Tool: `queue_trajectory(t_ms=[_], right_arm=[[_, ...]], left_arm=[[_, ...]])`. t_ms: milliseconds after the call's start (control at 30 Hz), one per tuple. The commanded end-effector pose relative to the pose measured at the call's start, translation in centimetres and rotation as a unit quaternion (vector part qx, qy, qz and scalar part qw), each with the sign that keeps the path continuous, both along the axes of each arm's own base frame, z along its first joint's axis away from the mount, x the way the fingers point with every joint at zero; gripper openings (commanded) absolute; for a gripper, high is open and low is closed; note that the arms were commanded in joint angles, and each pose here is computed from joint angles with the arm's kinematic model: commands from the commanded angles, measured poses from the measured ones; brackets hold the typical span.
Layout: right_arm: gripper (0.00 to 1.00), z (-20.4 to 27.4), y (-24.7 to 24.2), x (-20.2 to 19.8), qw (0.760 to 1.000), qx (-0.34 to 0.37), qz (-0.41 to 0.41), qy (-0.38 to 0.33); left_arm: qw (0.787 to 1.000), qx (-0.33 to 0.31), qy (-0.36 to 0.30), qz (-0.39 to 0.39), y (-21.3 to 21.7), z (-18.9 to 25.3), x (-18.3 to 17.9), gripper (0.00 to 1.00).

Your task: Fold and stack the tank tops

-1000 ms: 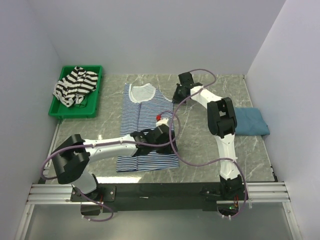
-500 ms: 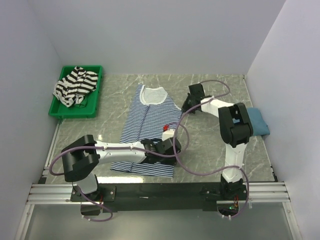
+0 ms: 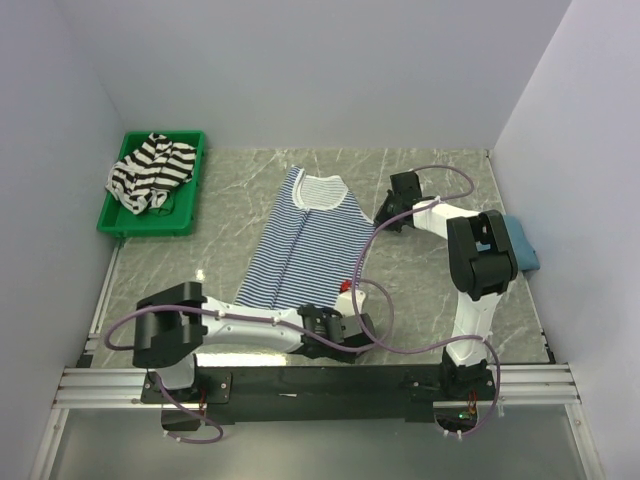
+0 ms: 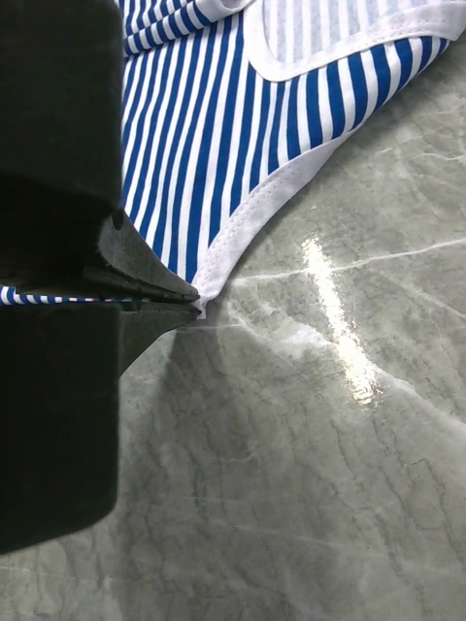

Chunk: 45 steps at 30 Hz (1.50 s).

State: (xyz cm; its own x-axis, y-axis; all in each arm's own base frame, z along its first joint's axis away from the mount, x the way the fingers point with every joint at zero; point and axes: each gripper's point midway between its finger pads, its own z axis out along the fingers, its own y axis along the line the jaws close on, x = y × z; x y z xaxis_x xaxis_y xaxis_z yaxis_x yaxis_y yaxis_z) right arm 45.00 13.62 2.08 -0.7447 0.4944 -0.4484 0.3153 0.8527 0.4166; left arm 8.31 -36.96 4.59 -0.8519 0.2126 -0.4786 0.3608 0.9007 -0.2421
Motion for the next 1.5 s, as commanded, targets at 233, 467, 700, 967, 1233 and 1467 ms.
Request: queue_trajectory(t_ms=[233,467,700,967,1233,1467], right_arm=[[0.0,2.6,-1.2,-0.1,0.999,-0.02,-0.004,-0.026],[0.0,2.9,-2.4,0.0,0.999,-0.026,-0.01,-0.029],[0.0,4.0,-5.4,0.4,0.998,-0.052,-0.032,-0.035],[0.0,6.5,-4.7,0.8,0.996,-0.071,-0.011,-0.05],[0.0,7.1,0.8,2.1,0.995,-0.076,0.03,-0.052],[0.0,8.6,6.9,4.4,0.992,-0.078,0.063,-0.072]], left_arm=[[0.998,0.05,-0.032,0.024,-0.5,-1.3,0.4,0.39],[0.998,0.052,-0.041,0.011,-1.1,-1.1,0.0,0.07],[0.998,-0.042,-0.039,-0.021,-3.4,2.8,-1.1,0.01],[0.992,-0.119,-0.032,0.029,-1.7,6.2,0.9,0.01],[0.978,-0.148,-0.018,0.147,4.6,5.9,3.9,0.01],[0.964,-0.124,0.002,0.234,10.8,2.9,4.8,0.01]])
